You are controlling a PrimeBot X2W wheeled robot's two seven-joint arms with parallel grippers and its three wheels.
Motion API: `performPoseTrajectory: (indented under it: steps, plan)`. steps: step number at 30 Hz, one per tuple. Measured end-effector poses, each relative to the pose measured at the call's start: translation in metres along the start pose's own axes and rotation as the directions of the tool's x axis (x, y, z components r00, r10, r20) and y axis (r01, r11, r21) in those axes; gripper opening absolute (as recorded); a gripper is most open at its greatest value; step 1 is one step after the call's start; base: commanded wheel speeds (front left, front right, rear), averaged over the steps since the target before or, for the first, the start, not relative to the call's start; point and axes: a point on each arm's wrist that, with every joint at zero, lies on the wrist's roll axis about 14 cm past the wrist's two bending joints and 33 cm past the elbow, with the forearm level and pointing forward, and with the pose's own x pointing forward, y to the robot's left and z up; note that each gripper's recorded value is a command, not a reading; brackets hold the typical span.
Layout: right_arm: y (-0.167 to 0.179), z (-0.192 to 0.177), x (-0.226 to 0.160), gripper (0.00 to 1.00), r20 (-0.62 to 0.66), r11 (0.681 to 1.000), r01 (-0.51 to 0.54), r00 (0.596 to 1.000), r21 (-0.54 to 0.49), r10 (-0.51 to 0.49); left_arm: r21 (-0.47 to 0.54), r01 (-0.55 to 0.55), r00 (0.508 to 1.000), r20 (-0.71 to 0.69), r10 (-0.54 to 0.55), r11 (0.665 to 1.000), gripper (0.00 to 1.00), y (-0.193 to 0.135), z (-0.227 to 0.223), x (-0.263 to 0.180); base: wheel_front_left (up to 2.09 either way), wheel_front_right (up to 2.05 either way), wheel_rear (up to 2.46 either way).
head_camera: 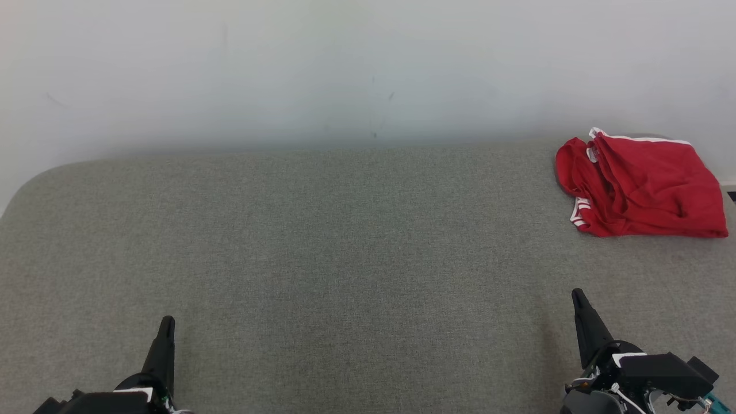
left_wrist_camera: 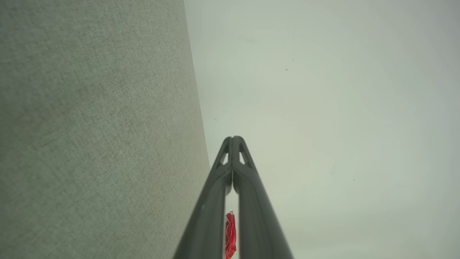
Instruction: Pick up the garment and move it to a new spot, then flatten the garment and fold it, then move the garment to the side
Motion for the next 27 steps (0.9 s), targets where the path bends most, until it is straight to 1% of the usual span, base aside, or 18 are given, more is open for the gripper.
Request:
performPoseTrajectory:
  steps: [27]
  plan:
    - [0.0,0.0,0.0,0.0,0.0,1.0,0.0,1.0,0.0,0.0,0.0,0.0,1.0,0.0,0.0,1.0,0.0,0.0,0.0001,0.0,0.0,0.0,0.0]
